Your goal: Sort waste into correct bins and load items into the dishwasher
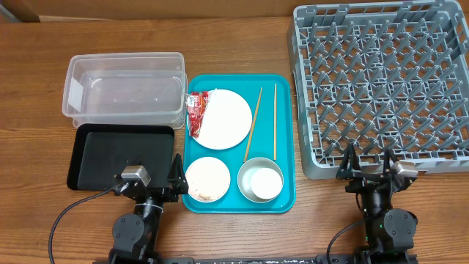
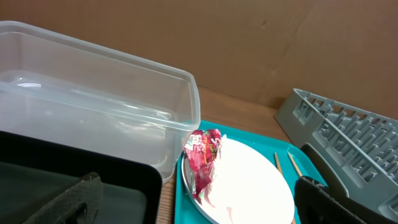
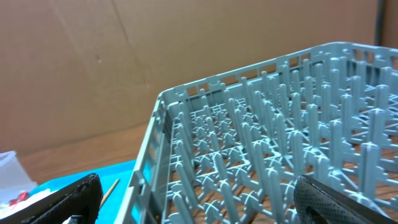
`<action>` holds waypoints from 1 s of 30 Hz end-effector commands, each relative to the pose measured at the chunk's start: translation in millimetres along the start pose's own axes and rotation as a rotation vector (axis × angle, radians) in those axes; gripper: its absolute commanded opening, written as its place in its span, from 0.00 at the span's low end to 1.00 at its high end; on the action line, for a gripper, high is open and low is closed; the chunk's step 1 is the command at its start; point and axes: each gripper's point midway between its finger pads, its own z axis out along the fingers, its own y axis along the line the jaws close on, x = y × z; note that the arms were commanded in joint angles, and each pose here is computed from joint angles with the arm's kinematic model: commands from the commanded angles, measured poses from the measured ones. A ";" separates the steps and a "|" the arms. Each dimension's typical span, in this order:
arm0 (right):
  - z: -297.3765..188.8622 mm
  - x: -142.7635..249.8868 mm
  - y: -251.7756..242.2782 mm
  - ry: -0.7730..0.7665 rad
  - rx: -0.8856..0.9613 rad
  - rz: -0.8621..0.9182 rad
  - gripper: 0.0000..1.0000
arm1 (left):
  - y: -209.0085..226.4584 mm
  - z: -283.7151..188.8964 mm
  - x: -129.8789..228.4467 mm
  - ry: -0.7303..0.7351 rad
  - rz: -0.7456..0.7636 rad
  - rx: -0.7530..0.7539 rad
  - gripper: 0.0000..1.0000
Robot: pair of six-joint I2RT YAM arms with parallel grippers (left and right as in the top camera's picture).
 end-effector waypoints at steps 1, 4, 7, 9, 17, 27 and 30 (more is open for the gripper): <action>-0.6 5.2 12.2 0.018 -0.077 0.004 1.00 | -1.9 -0.2 -3.0 -0.015 -0.017 0.015 1.00; -7.3 -4.0 42.0 0.026 -0.235 0.001 1.00 | -29.2 -3.9 -22.2 -0.074 -0.020 0.156 1.00; -18.6 -31.0 62.7 0.000 -0.324 -0.005 1.00 | -56.3 -16.1 -56.4 -0.161 -0.012 0.277 1.00; -28.5 -52.5 72.2 -0.014 -0.352 -0.008 1.00 | -63.4 -23.0 -72.9 -0.172 -0.010 0.289 1.00; -50.2 -102.1 88.8 0.207 -0.311 0.016 1.00 | -83.1 -30.1 -121.1 0.096 0.080 0.199 1.00; -15.0 -116.8 101.0 0.647 -0.209 0.076 1.00 | -148.4 -12.6 -126.8 0.733 -0.063 0.335 1.00; -7.9 -108.3 107.9 0.708 -0.243 0.099 1.00 | -174.2 -9.3 -110.2 0.848 -0.102 0.484 1.00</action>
